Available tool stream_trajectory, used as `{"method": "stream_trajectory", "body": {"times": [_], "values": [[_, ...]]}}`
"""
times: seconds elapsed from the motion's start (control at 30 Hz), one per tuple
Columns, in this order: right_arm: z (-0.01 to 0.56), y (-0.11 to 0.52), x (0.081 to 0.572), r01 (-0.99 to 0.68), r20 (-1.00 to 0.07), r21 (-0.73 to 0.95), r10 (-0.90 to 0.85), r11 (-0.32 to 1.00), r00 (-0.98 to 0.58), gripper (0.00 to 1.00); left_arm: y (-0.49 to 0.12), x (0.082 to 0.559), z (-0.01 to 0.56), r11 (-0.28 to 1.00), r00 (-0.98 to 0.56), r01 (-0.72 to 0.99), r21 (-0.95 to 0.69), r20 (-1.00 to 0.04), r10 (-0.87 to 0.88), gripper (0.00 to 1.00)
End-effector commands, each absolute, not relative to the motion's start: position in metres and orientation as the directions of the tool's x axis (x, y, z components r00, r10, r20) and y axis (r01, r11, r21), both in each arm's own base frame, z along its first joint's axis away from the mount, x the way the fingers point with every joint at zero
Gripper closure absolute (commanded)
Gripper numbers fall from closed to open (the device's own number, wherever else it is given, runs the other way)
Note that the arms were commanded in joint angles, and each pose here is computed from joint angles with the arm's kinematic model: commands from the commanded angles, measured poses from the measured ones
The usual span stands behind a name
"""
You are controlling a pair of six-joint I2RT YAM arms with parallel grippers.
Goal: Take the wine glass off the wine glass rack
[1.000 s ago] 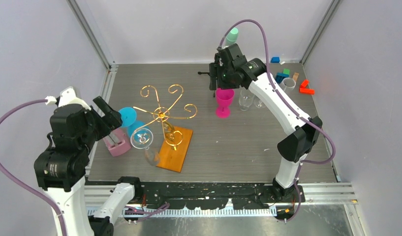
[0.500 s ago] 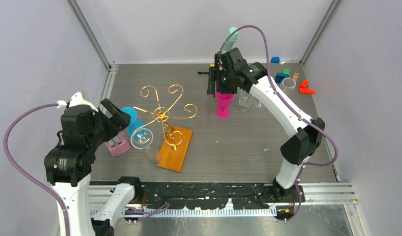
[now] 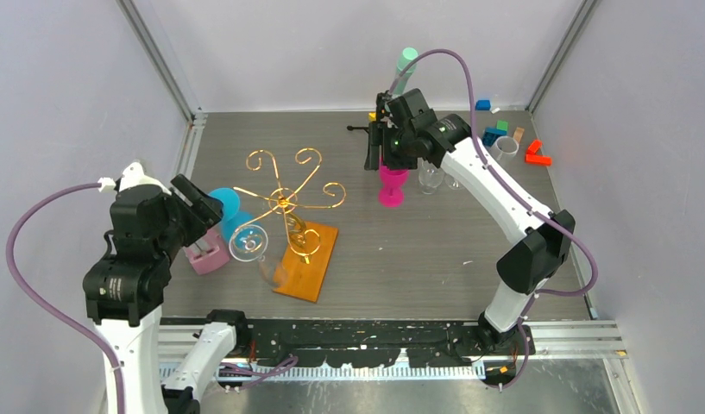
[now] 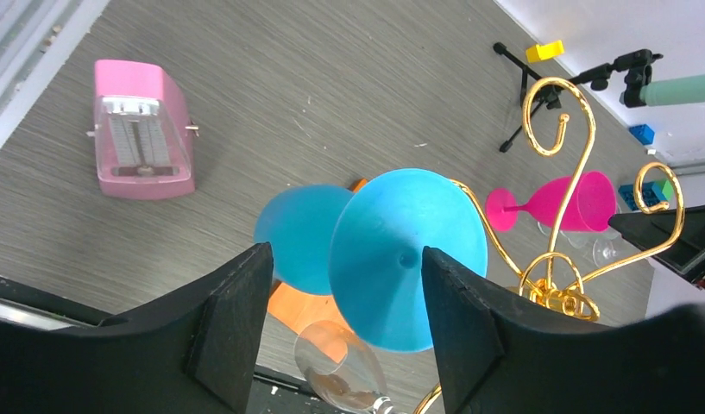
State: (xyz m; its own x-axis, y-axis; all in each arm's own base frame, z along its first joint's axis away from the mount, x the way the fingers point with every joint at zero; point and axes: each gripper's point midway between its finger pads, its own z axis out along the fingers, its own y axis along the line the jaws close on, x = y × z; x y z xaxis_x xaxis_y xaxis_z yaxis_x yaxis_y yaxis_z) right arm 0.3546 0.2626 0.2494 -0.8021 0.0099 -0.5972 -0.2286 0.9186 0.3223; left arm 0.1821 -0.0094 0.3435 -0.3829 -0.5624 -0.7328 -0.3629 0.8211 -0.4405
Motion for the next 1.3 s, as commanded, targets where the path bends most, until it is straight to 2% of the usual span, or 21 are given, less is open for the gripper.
{"method": "stream_trajectory", "body": {"times": [0.0,0.1,0.33,0.83,0.9,0.93,1.07,1.13,1.27], "values": [[0.277,0.265,0.353,-0.253,-0.652,0.361,0.049,0.897,-0.757,0.33,0.002,0.186,0.359,0.796,-0.268,-0.378,-0.474,-0.767,-0.584,0.36],[0.275,0.266,0.353,-0.253,-0.649,0.365,0.05,0.896,-0.759,0.33,0.002,0.187,0.355,0.782,-0.249,-0.38,-0.494,-0.759,-0.601,0.4],[0.271,0.265,0.35,-0.253,-0.643,0.366,0.047,0.896,-0.764,0.33,0.001,0.188,0.357,0.719,-0.157,-0.37,-0.588,-0.723,-0.672,0.61],[0.268,0.264,0.348,-0.249,-0.64,0.366,0.048,0.897,-0.767,0.34,0.009,0.176,0.38,0.682,-0.055,-0.358,-0.638,-0.715,-0.697,1.0],[0.267,0.264,0.348,-0.248,-0.639,0.366,0.049,0.897,-0.767,0.34,0.009,0.175,0.381,0.679,-0.051,-0.355,-0.642,-0.712,-0.7,1.0],[0.268,0.263,0.348,-0.247,-0.64,0.365,0.049,0.898,-0.767,0.34,0.009,0.174,0.381,0.678,-0.05,-0.36,-0.641,-0.712,-0.7,0.95],[0.268,0.263,0.348,-0.247,-0.64,0.367,0.051,0.897,-0.767,0.34,0.021,0.167,0.369,0.647,-0.018,-0.427,-0.632,-0.709,-0.705,0.66],[0.267,0.264,0.348,-0.246,-0.638,0.367,0.051,0.897,-0.768,0.34,0.024,0.165,0.363,0.625,0.005,-0.437,-0.646,-0.697,-0.717,0.56],[0.265,0.264,0.347,-0.245,-0.633,0.37,0.05,0.896,-0.773,0.34,0.012,0.171,0.356,0.584,0.017,-0.383,-0.716,-0.637,-0.77,0.48]]}}
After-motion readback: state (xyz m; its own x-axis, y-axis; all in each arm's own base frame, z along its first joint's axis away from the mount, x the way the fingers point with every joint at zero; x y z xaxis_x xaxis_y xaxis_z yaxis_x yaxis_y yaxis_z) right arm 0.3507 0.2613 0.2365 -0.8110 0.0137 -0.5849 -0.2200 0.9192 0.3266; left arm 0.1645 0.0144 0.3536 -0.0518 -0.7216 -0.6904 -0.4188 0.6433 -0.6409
